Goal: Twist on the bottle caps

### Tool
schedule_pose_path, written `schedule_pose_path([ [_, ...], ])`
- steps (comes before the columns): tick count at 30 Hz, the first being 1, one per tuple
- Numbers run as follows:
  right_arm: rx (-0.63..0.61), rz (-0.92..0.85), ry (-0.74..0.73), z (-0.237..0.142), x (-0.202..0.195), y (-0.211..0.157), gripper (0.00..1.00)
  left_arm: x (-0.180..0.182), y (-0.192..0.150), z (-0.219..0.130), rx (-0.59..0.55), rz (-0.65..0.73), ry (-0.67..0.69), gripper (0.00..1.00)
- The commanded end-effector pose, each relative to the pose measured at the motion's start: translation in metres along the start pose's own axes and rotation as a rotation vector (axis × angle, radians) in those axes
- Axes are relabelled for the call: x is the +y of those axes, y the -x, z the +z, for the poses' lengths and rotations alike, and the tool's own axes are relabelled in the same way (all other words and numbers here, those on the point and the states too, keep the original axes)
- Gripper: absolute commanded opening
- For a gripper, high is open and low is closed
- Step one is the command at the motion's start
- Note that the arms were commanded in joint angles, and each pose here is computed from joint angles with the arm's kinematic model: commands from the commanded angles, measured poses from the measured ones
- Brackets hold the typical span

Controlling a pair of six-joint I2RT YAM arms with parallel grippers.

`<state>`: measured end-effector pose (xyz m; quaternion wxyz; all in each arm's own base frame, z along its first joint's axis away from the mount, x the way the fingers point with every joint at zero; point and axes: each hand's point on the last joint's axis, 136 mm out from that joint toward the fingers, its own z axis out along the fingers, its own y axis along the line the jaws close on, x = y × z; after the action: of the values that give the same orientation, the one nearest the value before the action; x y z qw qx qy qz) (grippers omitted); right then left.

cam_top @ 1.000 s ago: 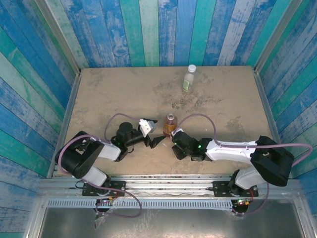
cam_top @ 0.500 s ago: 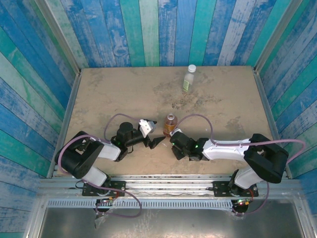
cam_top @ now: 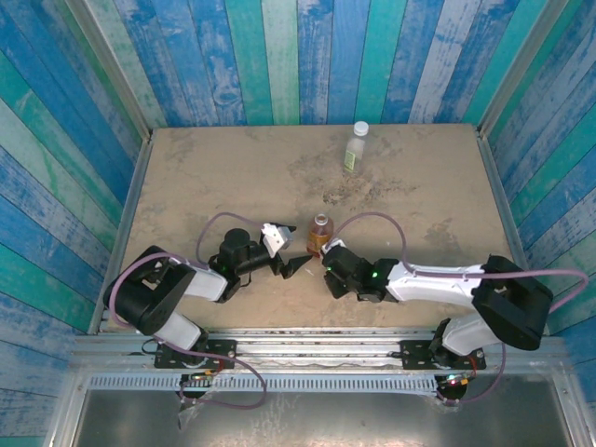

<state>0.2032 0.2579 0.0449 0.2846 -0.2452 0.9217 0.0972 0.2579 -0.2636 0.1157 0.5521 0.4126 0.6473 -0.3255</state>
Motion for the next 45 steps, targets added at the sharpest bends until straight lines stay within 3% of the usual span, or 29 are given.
schedule_pose_path([
  [1, -0.017, 0.029, -0.020, -0.021, -0.004, 0.011, 0.31, 0.001, 0.010, 0.007, -0.050, -0.009, -0.023, 0.94],
  [12, -0.043, 0.007, 0.012, -0.082, -0.005, 0.053, 0.32, -0.006, 0.013, 0.026, -0.081, -0.005, -0.008, 0.94],
  [19, -0.082, -0.004, 0.036, -0.103, -0.003, 0.077, 0.33, 0.020, 0.016, 0.035, -0.109, -0.033, 0.106, 0.94],
  [28, -0.119, -0.013, 0.031, -0.115, -0.011, 0.090, 0.33, 0.010, 0.009, 0.064, -0.078, -0.027, -0.014, 0.94],
  [32, -0.129, -0.011, 0.032, -0.117, -0.013, 0.094, 0.33, 0.008, 0.005, 0.073, -0.072, -0.036, -0.048, 1.00],
  [40, -0.145, -0.005, 0.032, -0.121, -0.015, 0.103, 0.33, 0.002, 0.002, 0.076, -0.066, -0.040, -0.089, 0.76],
  [45, -0.161, -0.013, 0.042, -0.126, -0.012, 0.115, 0.33, -0.010, 0.002, 0.070, -0.080, -0.016, -0.147, 0.68],
])
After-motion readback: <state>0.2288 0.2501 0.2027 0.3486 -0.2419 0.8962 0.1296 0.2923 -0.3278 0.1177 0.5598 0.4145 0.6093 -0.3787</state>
